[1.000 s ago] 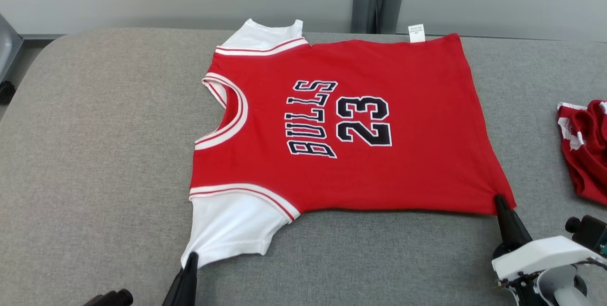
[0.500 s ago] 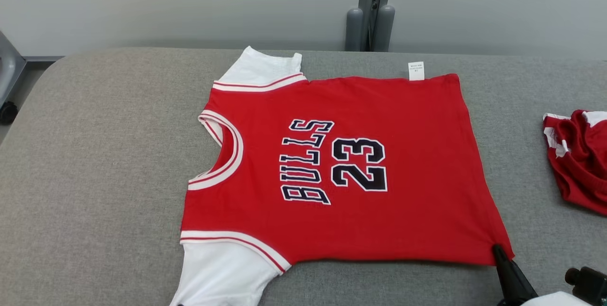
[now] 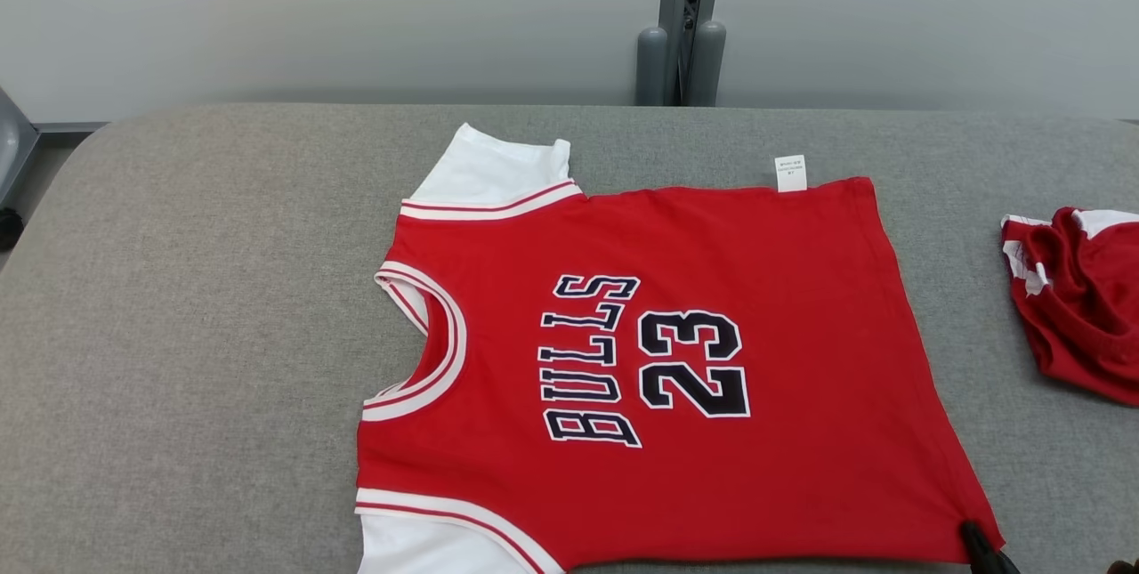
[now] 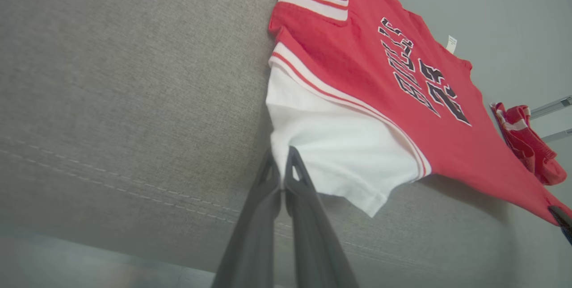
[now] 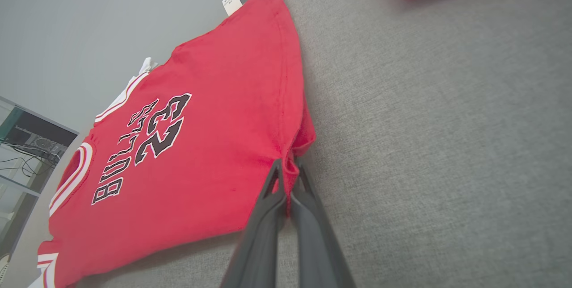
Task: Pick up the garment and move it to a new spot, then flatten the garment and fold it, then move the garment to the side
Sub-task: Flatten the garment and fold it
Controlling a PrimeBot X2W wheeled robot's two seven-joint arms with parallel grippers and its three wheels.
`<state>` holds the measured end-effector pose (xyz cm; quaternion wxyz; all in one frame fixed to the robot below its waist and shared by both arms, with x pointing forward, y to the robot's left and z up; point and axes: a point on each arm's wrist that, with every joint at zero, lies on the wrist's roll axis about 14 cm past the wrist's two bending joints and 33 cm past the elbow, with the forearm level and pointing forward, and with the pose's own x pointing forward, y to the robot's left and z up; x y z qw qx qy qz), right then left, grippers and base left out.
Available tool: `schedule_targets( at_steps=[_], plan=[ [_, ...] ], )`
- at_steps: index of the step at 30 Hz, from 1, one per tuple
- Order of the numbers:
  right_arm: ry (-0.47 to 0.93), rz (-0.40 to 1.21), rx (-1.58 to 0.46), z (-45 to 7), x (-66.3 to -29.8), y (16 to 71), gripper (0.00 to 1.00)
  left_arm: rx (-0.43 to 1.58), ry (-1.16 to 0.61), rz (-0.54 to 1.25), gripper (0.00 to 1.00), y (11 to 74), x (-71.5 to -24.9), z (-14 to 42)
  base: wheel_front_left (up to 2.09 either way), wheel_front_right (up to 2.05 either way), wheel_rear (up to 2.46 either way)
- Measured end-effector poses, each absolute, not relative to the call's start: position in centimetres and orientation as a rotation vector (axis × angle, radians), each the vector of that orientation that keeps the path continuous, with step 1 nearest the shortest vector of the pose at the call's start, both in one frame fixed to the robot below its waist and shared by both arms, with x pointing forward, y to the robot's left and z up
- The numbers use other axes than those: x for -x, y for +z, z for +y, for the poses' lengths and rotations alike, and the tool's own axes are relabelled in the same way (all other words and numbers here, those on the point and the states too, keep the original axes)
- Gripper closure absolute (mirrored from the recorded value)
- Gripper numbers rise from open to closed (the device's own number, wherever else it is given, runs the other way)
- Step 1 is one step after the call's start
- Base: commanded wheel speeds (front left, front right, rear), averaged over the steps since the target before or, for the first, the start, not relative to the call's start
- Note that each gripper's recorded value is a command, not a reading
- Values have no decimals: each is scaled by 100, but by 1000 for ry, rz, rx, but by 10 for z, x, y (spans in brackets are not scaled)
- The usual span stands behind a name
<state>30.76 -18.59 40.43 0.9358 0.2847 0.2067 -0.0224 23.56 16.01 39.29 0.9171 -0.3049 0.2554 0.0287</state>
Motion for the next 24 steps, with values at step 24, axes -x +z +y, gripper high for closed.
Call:
schedule_targets(
  at_steps=[24],
  plan=[
    [9, 423, -692, -169, -317, 412, 100, 916, -49, 320, 100, 454, -276, 128, 0, 0, 0]
  ],
)
